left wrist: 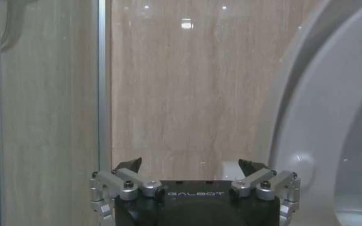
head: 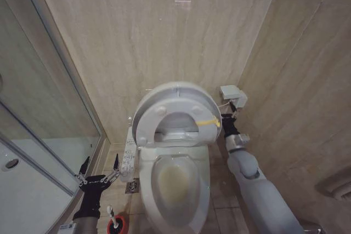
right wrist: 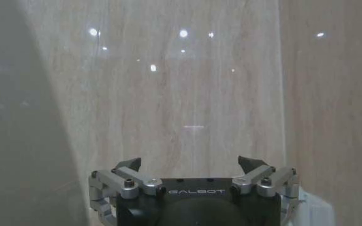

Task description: Open the toilet lid, clean the toilet bowl with a toilet brush, close the toilet lid, and flush.

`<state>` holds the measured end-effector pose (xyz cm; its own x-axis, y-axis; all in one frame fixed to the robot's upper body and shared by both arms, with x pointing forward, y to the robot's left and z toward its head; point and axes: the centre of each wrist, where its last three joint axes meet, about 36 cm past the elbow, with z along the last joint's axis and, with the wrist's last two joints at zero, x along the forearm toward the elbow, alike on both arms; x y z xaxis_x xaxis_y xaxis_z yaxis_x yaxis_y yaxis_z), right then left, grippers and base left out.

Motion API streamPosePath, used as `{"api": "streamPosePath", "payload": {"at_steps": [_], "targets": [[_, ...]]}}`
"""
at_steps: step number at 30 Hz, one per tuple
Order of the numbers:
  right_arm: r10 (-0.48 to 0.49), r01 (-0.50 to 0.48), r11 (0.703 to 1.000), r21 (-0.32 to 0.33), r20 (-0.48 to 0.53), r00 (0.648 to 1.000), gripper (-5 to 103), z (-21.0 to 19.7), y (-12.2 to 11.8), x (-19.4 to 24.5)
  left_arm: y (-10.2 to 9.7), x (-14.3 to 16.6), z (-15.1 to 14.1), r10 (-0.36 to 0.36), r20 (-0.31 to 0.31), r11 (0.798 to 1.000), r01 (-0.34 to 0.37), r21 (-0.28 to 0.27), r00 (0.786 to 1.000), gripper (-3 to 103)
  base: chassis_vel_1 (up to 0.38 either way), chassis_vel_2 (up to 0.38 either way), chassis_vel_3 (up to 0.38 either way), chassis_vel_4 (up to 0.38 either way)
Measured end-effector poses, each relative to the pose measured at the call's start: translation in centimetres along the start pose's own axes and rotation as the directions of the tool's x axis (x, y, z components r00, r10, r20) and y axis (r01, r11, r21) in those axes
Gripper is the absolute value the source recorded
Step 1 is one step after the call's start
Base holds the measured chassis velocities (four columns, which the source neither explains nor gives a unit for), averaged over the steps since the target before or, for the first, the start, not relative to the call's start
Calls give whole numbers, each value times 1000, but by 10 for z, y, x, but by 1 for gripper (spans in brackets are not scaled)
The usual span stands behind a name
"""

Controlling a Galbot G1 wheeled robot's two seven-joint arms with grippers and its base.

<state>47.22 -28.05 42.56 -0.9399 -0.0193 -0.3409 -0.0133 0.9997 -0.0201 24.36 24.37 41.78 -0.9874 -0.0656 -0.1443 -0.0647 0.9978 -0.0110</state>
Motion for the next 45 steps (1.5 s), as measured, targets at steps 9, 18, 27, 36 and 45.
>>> {"api": "streamPosePath", "payload": {"at_steps": [9,18,27,36,45], "targets": [[1,-2,999,-36,-32,999,100,-13,-2,48,0,0,0,0,0,1000,0,0,1000,100,0,0,0,0],[-28,25,997,-69,-46,999,100,-26,-7,82,0,0,0,0,0,1000,0,0,1000,100,0,0,0,0],[-28,25,997,-75,-48,998,100,-32,-10,96,0,0,0,0,0,1000,0,0,1000,100,0,0,0,0],[-26,24,996,-84,-23,999,100,-29,-10,118,0,0,0,0,0,1000,0,0,1000,100,139,-135,-117,142],[-16,16,997,-81,-7,1000,100,-31,-13,128,0,0,0,0,0,1000,0,0,1000,100,25,-27,-30,32]]}}
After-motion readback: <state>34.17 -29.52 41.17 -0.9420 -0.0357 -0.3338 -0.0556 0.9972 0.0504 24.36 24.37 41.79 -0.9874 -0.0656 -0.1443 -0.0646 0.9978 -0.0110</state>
